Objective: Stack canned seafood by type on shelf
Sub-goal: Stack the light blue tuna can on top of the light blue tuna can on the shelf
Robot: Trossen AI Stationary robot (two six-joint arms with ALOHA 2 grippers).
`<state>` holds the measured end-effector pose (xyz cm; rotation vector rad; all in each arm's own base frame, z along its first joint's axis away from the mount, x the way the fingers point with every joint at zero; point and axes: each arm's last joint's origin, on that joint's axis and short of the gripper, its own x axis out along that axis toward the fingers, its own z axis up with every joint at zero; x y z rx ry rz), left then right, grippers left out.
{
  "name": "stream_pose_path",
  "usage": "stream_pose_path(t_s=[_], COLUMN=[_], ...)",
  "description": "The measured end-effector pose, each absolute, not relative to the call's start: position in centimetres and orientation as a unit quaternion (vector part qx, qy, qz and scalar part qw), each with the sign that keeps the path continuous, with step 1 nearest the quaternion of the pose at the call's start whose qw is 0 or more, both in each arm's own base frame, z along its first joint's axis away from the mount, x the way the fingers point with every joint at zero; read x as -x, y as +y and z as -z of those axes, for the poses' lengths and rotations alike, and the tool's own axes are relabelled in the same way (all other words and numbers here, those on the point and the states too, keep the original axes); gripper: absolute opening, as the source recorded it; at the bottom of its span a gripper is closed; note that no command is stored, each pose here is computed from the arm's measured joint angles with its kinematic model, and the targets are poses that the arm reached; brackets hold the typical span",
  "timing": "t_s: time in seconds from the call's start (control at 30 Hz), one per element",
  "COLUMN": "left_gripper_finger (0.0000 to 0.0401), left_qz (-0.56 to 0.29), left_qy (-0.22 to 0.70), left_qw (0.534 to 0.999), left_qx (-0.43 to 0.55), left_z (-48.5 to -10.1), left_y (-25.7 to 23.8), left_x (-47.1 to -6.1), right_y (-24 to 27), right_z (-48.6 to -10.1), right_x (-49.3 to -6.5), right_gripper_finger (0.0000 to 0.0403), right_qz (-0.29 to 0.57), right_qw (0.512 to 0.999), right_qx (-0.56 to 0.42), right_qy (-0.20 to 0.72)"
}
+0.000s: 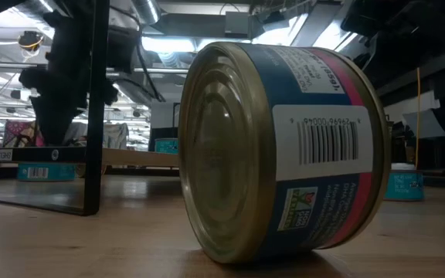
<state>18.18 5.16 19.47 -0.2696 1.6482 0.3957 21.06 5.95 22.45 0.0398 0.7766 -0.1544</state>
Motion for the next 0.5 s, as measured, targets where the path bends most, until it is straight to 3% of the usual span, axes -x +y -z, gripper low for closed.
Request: stream_pose_path(t_s=[0.5], left_gripper_finger=[0.0218], left_qz=[-0.195], left_qy=[0.744], left_qw=[0.630], left_qx=[0.112], left_z=[-17.1], left_y=[5.7], left_x=[-19.8], right_y=[5.9], right_z=[-22.4], right_x=[-21.0], right_gripper_finger=[0.0252], right_qz=[0.075], right_qw=[0.922], right_qx=[-0.019], right_qy=[0.380])
